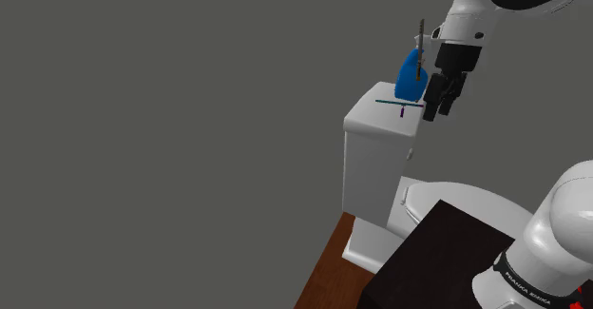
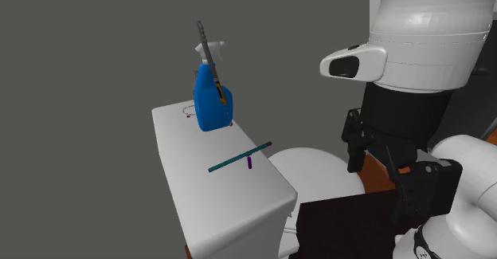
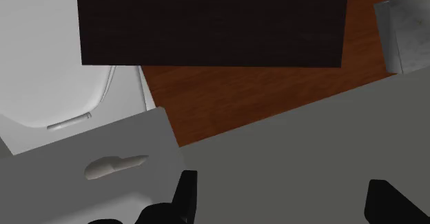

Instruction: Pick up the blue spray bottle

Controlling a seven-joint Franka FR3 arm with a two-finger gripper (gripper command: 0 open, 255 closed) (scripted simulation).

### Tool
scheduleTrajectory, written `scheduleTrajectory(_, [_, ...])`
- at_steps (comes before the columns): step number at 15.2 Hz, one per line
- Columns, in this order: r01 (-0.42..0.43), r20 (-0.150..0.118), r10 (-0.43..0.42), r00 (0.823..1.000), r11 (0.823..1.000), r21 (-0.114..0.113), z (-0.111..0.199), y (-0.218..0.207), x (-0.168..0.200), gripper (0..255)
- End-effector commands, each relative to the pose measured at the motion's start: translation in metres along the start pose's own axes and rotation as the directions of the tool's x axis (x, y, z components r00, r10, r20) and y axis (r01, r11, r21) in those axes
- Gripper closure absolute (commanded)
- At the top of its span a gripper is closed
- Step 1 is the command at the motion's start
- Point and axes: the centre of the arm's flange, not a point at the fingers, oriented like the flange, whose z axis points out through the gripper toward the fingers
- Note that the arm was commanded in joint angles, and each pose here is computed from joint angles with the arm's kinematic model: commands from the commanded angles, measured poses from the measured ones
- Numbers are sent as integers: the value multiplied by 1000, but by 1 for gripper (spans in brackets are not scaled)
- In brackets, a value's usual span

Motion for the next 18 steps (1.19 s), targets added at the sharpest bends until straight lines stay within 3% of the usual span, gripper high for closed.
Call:
scheduleTrajectory(1, [0, 0, 0, 1000, 1000, 0, 0, 0, 0, 0])
scheduleTrajectory(9, [85, -103, -86, 991, 996, -14, -13, 96, 24, 0])
scheduleTrajectory(18, [177, -216, -181, 959, 983, -40, -33, 201, 59, 0])
